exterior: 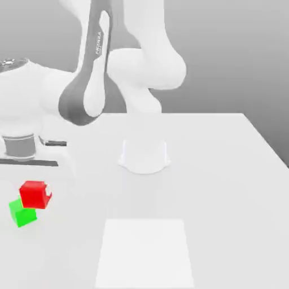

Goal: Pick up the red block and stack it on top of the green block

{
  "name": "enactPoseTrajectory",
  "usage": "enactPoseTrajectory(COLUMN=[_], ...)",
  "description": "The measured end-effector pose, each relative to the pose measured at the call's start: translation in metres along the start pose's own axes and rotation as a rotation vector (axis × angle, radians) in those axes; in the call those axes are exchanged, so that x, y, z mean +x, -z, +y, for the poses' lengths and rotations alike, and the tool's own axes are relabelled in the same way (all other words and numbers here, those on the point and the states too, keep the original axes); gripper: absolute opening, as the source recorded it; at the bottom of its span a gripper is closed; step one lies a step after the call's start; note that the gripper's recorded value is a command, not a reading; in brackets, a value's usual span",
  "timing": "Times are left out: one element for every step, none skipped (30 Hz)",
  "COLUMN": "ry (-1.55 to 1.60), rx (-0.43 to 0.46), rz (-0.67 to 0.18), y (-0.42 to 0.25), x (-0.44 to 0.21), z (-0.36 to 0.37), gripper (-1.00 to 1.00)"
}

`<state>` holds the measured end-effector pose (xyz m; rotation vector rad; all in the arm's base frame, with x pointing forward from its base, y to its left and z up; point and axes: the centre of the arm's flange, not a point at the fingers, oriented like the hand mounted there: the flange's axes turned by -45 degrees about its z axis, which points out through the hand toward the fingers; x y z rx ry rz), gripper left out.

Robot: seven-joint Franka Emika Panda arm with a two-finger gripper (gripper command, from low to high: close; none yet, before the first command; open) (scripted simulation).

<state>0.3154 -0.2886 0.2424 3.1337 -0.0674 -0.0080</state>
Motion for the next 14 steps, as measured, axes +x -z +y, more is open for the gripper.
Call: enactPoseTrajectory(ry=[0.004, 0.008, 0.003, -0.013, -0.002, 0.032, 0.04, 0.043, 0.044, 0.043, 0.042, 0.041, 0.041, 0.041], rx=[0.002, 0.005, 0.007, 0.007, 0.007, 0.007, 0.007, 0.007, 0.007, 0.007, 0.008, 0.008, 0.008, 0.008], rz=[0.001, 0.002, 0.004, 0.005, 0.007, 0.008, 0.008, 0.009, 0.008, 0.007, 0.006, 0.005, 0.005, 0.005], y=[0.001, 0.002, 0.002, -0.002, -0.007, -0.014, -0.021, -0.029, -0.037, -0.046, -0.055, -0.061, -0.061, -0.061], x=[-0.011, -0.022, -0.033, -0.043, -0.042, -0.031, -0.029, -0.029, -0.029, -0.029, -0.03, -0.031, -0.031, -0.031], z=[0.013, 0.025, 0.037, 0.047, 0.047, 0.039, 0.037, 0.037, 0.037, 0.036, 0.036, 0.035, 0.035, 0.035], gripper=[-1.0, -1.0, -1.0, -1.0, -1.0, -1.0, -1.0, -1.0, -1.0, -1.0, -1.0, 1.0, 1.0, 1.0])
